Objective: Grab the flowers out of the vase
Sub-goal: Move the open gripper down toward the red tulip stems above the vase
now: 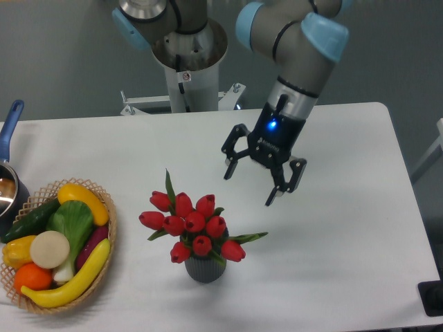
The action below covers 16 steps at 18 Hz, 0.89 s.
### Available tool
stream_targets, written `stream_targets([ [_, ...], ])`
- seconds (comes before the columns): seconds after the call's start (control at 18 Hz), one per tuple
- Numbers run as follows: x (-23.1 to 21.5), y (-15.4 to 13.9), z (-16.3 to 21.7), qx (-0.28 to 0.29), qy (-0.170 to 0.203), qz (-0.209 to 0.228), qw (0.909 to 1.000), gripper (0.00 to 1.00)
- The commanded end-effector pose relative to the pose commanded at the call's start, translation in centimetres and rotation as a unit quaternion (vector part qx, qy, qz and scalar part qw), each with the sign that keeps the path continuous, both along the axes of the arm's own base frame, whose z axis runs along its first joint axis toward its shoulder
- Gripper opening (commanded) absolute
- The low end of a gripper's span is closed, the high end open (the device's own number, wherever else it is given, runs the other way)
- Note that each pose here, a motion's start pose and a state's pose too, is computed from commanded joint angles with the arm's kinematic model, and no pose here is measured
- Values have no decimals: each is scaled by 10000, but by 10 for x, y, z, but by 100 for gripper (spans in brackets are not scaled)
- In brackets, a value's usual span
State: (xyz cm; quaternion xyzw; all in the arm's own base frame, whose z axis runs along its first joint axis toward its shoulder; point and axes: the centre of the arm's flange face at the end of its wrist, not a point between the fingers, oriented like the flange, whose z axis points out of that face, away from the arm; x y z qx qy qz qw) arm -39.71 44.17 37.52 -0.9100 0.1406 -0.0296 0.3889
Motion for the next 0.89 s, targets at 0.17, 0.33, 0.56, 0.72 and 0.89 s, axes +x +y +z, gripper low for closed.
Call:
stream_targets([
  [0.17,8,8,-5,411,-296,-179,9986,100],
  [0.33,7,19,-19,451,-270,-264,9983,100],
  [0.56,8,23,-25,486,-213,-341,9980,100],
  [0.72,12,29,-31,528,-314,-402,9973,100],
  [0.89,5,35,-38,528,-326,-423,9972,100],
])
